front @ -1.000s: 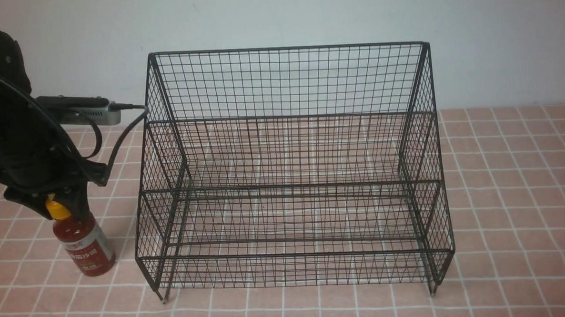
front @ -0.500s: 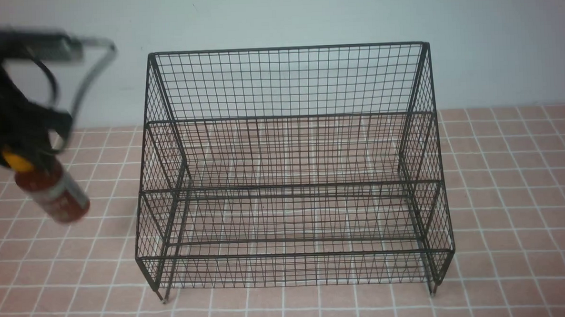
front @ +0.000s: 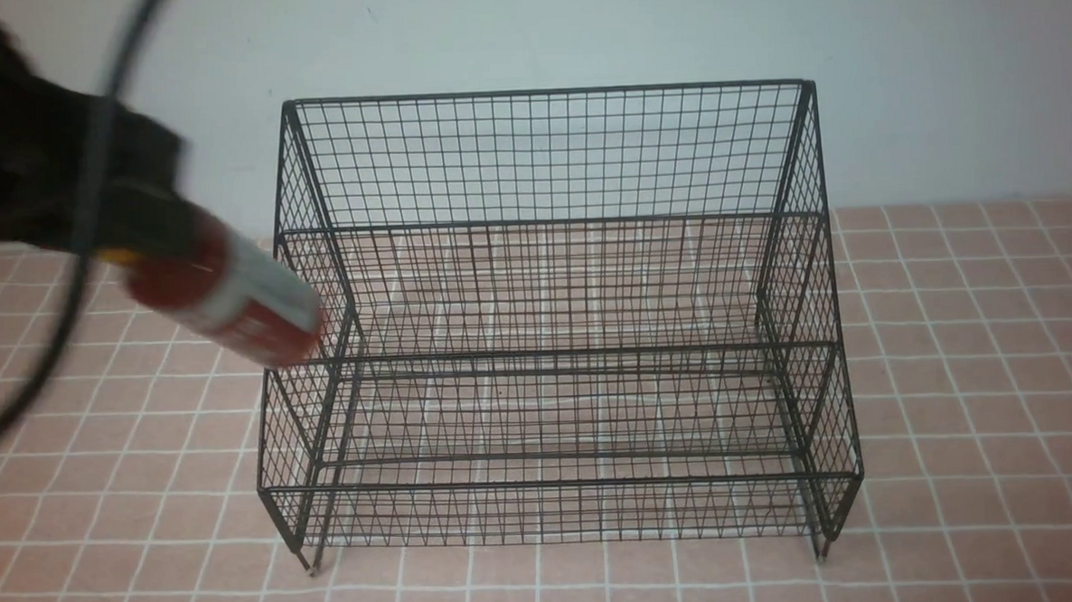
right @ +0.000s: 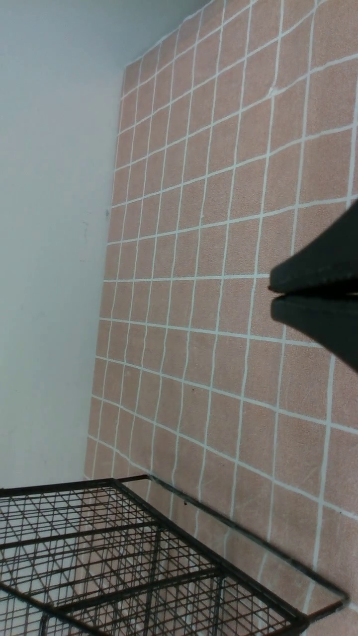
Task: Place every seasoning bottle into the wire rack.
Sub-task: Use the left arm to put the condiment bottle back on the shelf
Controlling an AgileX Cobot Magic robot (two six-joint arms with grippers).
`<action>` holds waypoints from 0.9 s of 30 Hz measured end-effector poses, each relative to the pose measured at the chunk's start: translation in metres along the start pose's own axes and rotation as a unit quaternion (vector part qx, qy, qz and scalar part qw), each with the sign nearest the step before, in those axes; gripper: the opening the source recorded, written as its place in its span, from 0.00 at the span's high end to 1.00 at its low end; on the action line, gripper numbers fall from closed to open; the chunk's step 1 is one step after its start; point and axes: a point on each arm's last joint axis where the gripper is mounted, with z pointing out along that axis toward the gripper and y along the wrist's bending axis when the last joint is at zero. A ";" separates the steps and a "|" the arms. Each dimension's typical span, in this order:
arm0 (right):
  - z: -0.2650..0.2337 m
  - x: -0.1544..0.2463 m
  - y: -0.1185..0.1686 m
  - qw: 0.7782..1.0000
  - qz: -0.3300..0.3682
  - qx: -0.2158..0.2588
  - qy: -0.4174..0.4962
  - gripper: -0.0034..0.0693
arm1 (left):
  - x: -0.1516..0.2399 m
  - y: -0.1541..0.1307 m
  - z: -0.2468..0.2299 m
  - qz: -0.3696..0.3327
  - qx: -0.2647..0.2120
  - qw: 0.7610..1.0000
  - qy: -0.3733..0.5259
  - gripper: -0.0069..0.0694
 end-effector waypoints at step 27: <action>0.000 0.000 0.000 1.000 0.000 0.000 0.000 0.97 | -0.013 -0.029 0.158 0.051 -0.057 0.980 0.186 0.53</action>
